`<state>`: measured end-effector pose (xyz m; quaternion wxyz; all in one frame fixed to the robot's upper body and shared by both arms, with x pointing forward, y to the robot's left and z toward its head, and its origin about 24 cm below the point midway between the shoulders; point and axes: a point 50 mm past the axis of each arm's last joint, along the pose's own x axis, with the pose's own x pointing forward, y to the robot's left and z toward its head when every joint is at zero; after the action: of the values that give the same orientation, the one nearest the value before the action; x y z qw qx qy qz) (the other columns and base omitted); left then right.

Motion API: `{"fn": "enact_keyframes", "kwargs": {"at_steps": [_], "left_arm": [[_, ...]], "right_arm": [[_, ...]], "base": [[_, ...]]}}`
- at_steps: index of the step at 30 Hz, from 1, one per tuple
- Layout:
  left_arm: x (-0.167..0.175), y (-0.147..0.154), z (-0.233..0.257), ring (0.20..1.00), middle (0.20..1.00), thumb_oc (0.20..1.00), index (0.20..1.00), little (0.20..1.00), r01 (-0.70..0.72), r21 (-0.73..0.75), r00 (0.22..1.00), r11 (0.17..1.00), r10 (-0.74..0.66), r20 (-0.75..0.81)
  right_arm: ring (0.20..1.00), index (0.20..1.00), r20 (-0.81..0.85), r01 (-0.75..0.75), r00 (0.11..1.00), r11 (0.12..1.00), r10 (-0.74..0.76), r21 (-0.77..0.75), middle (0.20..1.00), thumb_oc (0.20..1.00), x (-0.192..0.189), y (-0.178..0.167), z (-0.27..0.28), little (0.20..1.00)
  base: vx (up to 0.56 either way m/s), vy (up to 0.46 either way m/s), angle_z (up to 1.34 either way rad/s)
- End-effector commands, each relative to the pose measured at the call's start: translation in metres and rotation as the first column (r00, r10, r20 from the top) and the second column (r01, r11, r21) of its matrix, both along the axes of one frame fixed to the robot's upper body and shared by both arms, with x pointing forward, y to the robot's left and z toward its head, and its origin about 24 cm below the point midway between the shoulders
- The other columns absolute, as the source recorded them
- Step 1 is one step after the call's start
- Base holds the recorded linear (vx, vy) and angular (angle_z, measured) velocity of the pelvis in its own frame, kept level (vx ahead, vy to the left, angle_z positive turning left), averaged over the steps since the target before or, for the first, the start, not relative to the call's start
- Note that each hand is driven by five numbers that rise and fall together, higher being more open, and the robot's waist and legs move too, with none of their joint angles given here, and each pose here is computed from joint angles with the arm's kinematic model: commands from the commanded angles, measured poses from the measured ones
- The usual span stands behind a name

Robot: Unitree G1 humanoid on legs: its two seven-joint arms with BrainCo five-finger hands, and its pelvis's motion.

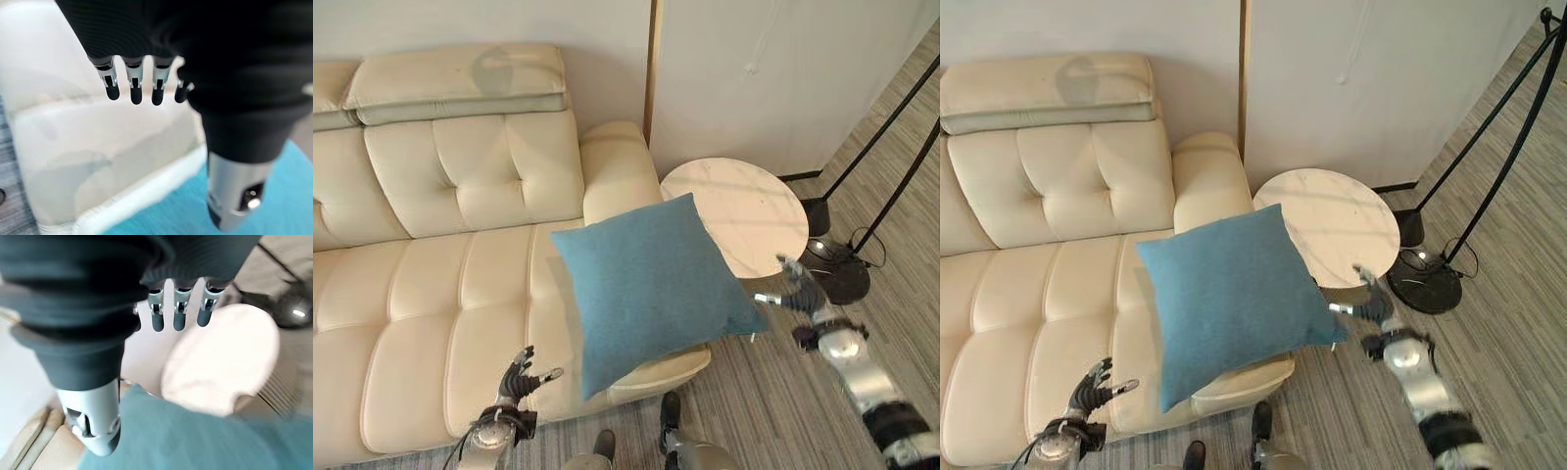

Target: Pick up all the scattered cushions and arrange them neatly on the sofa.

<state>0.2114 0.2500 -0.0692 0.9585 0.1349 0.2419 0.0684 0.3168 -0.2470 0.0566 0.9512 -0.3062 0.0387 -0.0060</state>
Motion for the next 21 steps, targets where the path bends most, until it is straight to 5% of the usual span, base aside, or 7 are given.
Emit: {"fn": "enact_keyframes", "kwargs": {"at_steps": [1, 9, 13, 15, 16, 17, 21], "left_arm": [[0.023, 0.008, 0.024, 1.000, 1.000, 1.000, 1.000, 1.000, -0.013, 0.025, 0.992, 1.000, 0.009, 0.129], [0.083, -0.027, 0.054, 1.000, 1.000, 1.000, 1.000, 1.000, 0.030, -0.039, 0.970, 0.999, -0.020, 0.242], [0.134, -0.096, 0.097, 1.000, 1.000, 1.000, 1.000, 1.000, 0.151, -0.093, 0.924, 0.984, -0.107, 0.366], [0.142, -0.120, 0.113, 1.000, 1.000, 1.000, 1.000, 1.000, 0.204, -0.124, 0.897, 0.971, -0.135, 0.420], [0.144, -0.131, 0.122, 0.787, 0.787, 0.787, 0.787, 0.787, 0.234, -0.137, 0.878, 0.962, -0.149, 0.456], [0.145, -0.140, 0.131, 0.200, 0.200, 0.200, 0.200, 0.200, 0.265, -0.155, 0.855, 0.952, -0.157, 0.494], [0.140, -0.154, 0.154, 0.200, 0.200, 0.200, 0.200, 0.200, 0.327, -0.211, 0.787, 0.921, -0.142, 0.601]], "right_arm": [[1.000, 1.000, 0.021, -0.022, 1.000, 0.999, 0.021, 0.045, 1.000, 1.000, 0.008, 0.012, 0.002, 1.000], [1.000, 1.000, -0.019, -0.012, 1.000, 1.000, 0.013, 0.024, 1.000, 1.000, 0.056, 0.047, 0.019, 1.000], [1.000, 1.000, -0.004, -0.124, 0.992, 0.980, 0.126, 0.154, 1.000, 1.000, 0.067, 0.113, 0.025, 1.000], [0.307, 0.307, 0.023, -0.190, 0.982, 0.959, 0.190, 0.212, 0.307, 0.307, 0.064, 0.137, 0.028, 0.307], [0.200, 0.200, 0.040, -0.226, 0.974, 0.946, 0.223, 0.233, 0.200, 0.200, 0.061, 0.146, 0.029, 0.200], [0.200, 0.200, 0.068, -0.277, 0.961, 0.927, 0.269, 0.251, 0.200, 0.200, 0.057, 0.158, 0.033, 0.200], [0.200, 0.200, 0.139, -0.399, 0.917, 0.857, 0.374, 0.326, 0.200, 0.200, 0.037, 0.179, 0.034, 0.200]], "base": [[-0.04, -0.151, 0.42], [-0.04, -0.070, 0.17], [-0.04, -0.055, 0.11], [-0.01, -0.028, 0.14], [-0.01, -0.017, 0.05], [0.00, 0.000, 0.00], [0.00, 0.012, -0.02]]}}
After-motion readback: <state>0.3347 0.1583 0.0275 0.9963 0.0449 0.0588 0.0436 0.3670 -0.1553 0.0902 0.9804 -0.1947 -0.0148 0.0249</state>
